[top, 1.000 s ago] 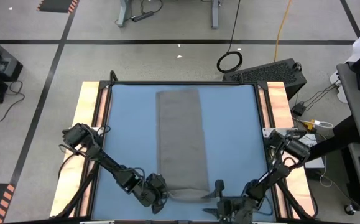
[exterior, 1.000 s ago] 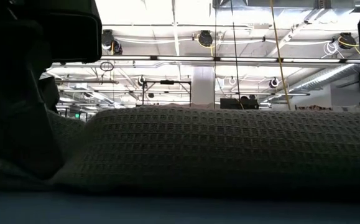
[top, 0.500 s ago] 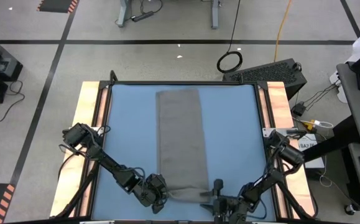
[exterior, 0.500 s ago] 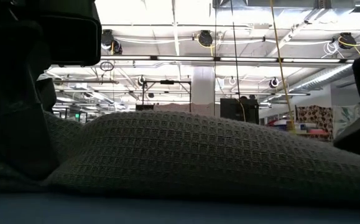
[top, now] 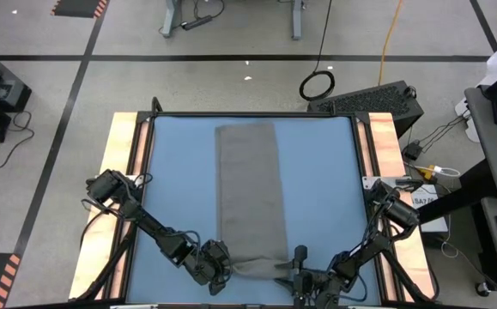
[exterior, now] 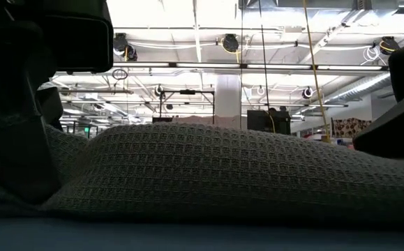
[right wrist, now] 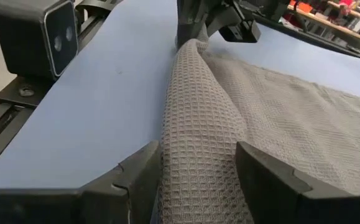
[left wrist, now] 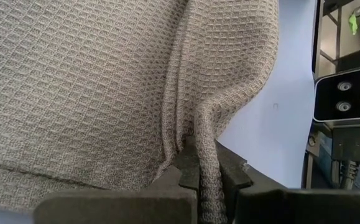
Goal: Roll towel
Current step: Roll the gray towel
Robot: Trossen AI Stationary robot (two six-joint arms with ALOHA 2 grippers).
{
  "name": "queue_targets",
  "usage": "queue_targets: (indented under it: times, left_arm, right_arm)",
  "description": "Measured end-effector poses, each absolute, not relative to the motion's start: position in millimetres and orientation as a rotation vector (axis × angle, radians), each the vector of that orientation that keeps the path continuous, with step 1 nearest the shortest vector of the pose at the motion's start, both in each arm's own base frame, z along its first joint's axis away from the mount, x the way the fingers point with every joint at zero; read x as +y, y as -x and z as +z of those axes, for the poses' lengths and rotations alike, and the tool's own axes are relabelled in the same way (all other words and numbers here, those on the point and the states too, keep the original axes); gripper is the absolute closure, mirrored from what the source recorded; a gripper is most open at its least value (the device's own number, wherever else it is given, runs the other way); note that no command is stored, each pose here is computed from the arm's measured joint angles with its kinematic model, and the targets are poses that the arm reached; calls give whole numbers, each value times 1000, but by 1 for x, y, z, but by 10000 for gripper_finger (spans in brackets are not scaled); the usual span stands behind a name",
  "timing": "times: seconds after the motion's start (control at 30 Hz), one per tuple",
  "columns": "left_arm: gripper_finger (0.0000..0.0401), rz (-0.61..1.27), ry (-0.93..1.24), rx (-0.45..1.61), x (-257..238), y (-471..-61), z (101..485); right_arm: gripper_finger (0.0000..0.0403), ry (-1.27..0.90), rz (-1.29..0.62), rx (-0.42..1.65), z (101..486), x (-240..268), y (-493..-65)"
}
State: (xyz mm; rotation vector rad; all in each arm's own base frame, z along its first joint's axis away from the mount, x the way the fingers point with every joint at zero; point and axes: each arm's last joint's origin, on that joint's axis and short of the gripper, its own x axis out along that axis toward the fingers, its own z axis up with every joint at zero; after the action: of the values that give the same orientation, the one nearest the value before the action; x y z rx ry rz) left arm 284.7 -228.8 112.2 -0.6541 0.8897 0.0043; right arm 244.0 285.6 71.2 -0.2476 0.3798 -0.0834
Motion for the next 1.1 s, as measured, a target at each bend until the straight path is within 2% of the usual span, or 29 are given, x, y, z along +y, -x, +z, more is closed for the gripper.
queue_targets:
  times: [0.1,0.3,0.43,0.83,0.97,1.1]
  left_arm:
    - [384,1,648,889,-229,-285,112]
    - [384,1,646,890,-229,-285,112]
    - [384,1,647,890,-229,-285,112]
    - [380,0,624,880,-229,-285,112]
    - [357,4,614,872,-229,-285,112]
    - [316,0,589,863,-228,-285,112]
  right_arm:
    - [191,243,-73,381,71,286,-244]
    - [138,204,-93,383,70,285,-243]
    - [132,154,-124,405,67,282,-243]
    - [198,-64,-149,506,62,267,-255]
    - [225,-104,-158,511,61,266,-256]
    - [285,-129,-155,505,61,266,-256]
